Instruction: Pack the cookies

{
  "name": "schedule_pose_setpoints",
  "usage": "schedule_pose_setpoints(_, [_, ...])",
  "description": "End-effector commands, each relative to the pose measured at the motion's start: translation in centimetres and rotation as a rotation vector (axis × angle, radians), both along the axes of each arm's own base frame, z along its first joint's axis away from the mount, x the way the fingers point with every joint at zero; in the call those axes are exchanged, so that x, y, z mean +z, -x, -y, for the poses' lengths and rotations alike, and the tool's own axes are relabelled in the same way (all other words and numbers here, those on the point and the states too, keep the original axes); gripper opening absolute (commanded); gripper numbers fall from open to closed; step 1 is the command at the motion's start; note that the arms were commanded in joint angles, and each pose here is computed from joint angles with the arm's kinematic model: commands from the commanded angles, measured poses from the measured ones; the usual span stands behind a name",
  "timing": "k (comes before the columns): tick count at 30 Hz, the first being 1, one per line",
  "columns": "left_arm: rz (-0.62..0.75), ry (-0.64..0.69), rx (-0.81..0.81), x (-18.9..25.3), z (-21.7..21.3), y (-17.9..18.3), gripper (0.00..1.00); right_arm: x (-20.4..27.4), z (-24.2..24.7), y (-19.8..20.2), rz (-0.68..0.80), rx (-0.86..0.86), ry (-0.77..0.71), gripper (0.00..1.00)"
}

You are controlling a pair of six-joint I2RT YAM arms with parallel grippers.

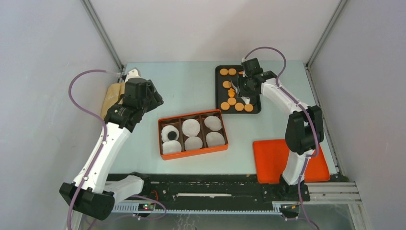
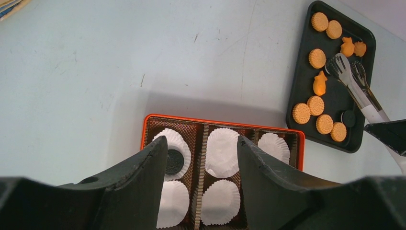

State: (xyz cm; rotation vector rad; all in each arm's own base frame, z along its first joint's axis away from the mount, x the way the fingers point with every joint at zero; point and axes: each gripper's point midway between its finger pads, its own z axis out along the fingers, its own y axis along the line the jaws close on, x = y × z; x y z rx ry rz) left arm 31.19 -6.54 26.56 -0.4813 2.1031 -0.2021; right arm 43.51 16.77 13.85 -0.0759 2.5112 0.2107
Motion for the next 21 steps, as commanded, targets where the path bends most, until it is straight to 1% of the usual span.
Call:
schedule_pose_setpoints(1, [0.031, -0.015, 0.004, 1.2, -0.6, 0.3, 0.60, 2.6, -1.0, -0.4, 0.092, 0.048, -0.010, 0.50])
schedule_pose_setpoints(6, [0.034, -0.023, 0.014, 1.2, -1.0, 0.7, 0.61, 3.0, -2.8, -1.2, 0.106, 0.089, 0.003, 0.50])
schedule_pose_setpoints(10, [0.032, -0.025, 0.021, 1.0, -1.2, 1.1, 0.61, 2.0, -3.4, -2.1, 0.085, 0.106, 0.019, 0.50])
schedule_pose_setpoints(17, [0.019, -0.024, 0.023, 0.5, -1.3, 1.5, 0.61, -1.6, -2.7, -3.9, 0.027, 0.095, 0.094, 0.50])
schedule_pose_setpoints(21, [0.016, -0.025, 0.025, 0.4, -1.4, 1.7, 0.61, -3.1, -1.6, -4.0, -0.002, 0.074, 0.131, 0.50])
